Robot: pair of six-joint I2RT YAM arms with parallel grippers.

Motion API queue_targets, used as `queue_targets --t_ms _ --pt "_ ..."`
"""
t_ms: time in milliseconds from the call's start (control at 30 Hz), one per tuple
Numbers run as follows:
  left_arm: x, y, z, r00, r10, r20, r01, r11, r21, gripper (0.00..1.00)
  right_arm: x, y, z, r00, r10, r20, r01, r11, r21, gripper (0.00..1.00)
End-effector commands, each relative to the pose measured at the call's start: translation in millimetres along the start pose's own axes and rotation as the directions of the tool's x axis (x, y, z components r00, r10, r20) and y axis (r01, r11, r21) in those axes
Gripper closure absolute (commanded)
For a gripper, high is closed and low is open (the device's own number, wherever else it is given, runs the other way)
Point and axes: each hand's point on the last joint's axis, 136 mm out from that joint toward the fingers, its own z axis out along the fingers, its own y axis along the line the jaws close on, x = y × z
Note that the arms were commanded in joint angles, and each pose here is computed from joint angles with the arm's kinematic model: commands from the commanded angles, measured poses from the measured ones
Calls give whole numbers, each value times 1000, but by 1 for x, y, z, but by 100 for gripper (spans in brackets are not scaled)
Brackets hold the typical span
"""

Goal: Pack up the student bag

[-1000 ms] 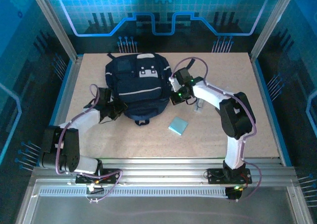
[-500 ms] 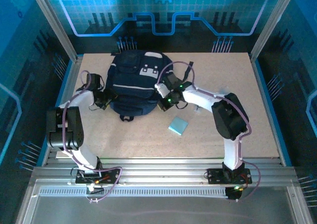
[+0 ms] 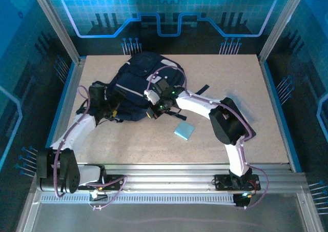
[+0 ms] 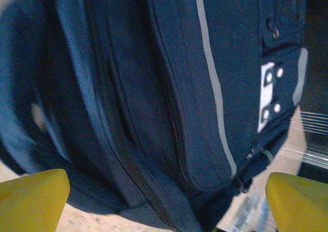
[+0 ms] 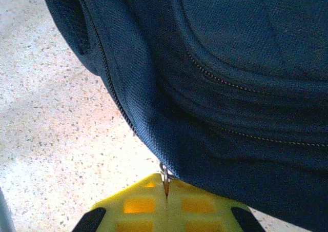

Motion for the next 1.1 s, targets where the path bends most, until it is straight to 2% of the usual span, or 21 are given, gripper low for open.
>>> queue_targets --t_ms 0,200,300,433,500,633,800,1067 --pt "18 -6 18 992 -122 -9 122 992 33 1 -21 34 -7 998 -13 68 21 992 -121 100" --pt "44 8 65 983 -181 -42 180 983 -31 7 -12 42 -11 997 5 78 6 989 -145 100" --pt "47 21 86 982 -181 -51 177 982 -67 18 0 37 -8 999 -3 49 9 992 -126 100" --pt "48 26 104 988 -141 -69 135 988 -77 53 19 18 -3 1000 -23 -12 23 998 -60 100" --pt "50 28 110 989 -113 -93 105 990 -93 71 30 0 -2 998 -30 -54 31 1000 6 100" --pt "51 42 113 988 -93 -119 76 988 -135 100 40 -47 -12 995 -26 -98 45 981 189 100" --pt "46 65 106 988 -111 -108 92 981 -169 100 42 -113 -38 995 16 -100 24 923 384 100" --pt "46 65 95 988 -102 -115 82 983 -164 100 34 -197 -79 997 51 -65 -3 807 591 100"
